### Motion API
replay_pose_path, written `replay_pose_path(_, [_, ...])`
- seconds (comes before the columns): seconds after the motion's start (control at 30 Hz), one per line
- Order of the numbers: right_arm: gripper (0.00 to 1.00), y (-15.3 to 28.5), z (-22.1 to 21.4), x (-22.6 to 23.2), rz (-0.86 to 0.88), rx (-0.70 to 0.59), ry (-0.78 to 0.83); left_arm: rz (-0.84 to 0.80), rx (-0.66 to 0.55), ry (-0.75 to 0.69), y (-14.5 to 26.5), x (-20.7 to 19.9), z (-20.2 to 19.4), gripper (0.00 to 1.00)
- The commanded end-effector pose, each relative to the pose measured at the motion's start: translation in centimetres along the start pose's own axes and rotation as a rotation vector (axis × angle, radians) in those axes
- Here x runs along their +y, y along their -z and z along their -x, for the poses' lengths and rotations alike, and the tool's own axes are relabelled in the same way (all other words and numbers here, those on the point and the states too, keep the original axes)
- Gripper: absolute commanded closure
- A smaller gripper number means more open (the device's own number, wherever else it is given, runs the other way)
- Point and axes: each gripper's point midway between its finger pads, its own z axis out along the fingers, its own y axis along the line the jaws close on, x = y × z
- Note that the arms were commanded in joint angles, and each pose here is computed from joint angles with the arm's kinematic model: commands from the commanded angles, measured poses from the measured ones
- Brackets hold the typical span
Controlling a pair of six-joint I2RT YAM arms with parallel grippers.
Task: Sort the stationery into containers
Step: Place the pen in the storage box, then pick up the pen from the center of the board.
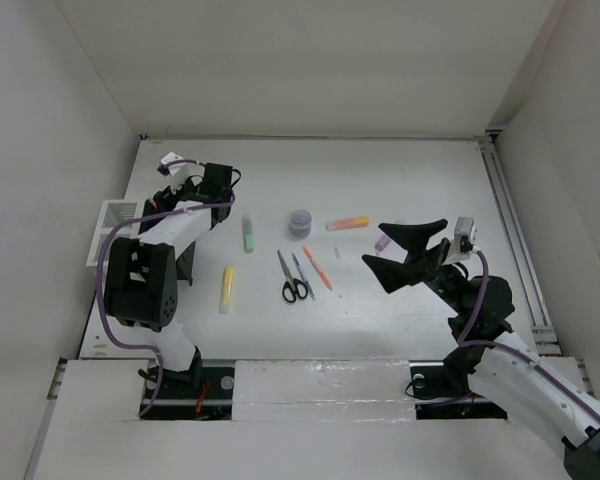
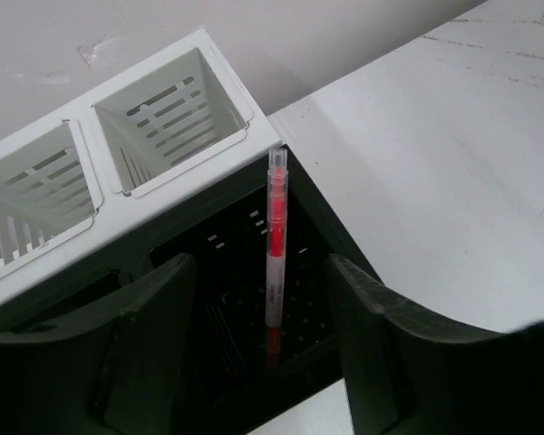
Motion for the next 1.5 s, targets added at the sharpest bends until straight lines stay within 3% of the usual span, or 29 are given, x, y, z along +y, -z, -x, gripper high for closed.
replay_pose_path(0.0, [0.0, -0.1, 1.0, 0.6, 0.029, -0.033, 0.016, -0.009, -0.019, 0.077, 1.0, 0.9, 2.7, 0.42])
replay_pose_path(0.13, [0.0, -0.3, 0.9, 0.4, 0.024, -0.025, 0.022, -0.037, -0.115, 0.098, 4.5, 1.0, 5.3, 0.27])
replay_pose_path(0.17, [0.0, -0.5, 1.0, 0.4, 0.024, -0.024, 0.022, -0.071, -0.14, 0.1, 6.4, 0.6, 6.2, 0.15])
replay_pose_path(0.27, [0.0, -0.9, 0.9, -0.4, -0.018, 0.008, 0.028, -0.103, -0.168, 0.125, 8.5, 0.7, 8.0, 0.0])
replay_pose_path(0.43, [0.0, -1.7, -0.2, -3.2, -0.145, 0.113, 0.085, -0.241, -0.168, 0.105, 12.4, 0.7, 10.4, 0.0])
replay_pose_path(0.5, [0.0, -2.1, -0.6, -4.7, -0.227, 0.198, 0.102, -0.377, -0.123, 0.083, 13.8, -1.0, 11.1, 0.0])
replay_pose_path(0.57, [0.0, -2.3, -3.1, -7.2, -0.314, 0.334, 0.12, -0.555, -0.04, 0.036, 15.7, -2.7, 10.4, 0.0])
replay_pose_path(0.7, [0.0, -0.7, -8.3, -10.6, -0.456, 0.613, 0.095, -0.715, 0.059, 0.076, 18.2, -2.4, 10.3, 0.0])
replay_pose_path(0.8, [0.03, 0.2, -10.1, -11.8, -0.513, 0.699, 0.083, -0.857, 0.121, 0.098, 20.3, -1.9, 9.9, 0.0])
replay_pose_path(1.0, [0.09, 1.6, -12.8, -12.6, -0.603, 0.862, 0.144, -0.887, 0.224, 0.063, 20.7, -0.1, 6.6, 0.0])
replay_pose_path(1.1, [0.1, 1.7, -13.8, -11.9, -0.61, 0.89, 0.164, -0.93, 0.266, 0.054, 21.5, -0.2, 5.8, 0.0])
replay_pose_path(1.23, [0.11, 1.8, -15.1, -11.1, -0.6, 0.893, 0.16, -0.965, 0.245, 0.159, 21.9, 1.8, 7.5, 0.0])
replay_pose_path(1.33, [0.13, 1.8, -14.5, -11.5, -0.652, 0.866, 0.17, -1.081, 0.27, 0.2, 23.6, 1.6, 7.0, 0.0])
replay_pose_path(1.37, [0.09, 2.1, -14.6, -11.3, -0.664, 0.859, 0.161, -1.136, 0.272, 0.228, 24.5, 1.1, 7.4, 0.0])
replay_pose_path(1.47, [0.06, 2.0, -12.5, -12.0, -0.741, 0.794, 0.185, -1.158, 0.388, 0.196, 25.3, -0.4, 4.3, 0.0])
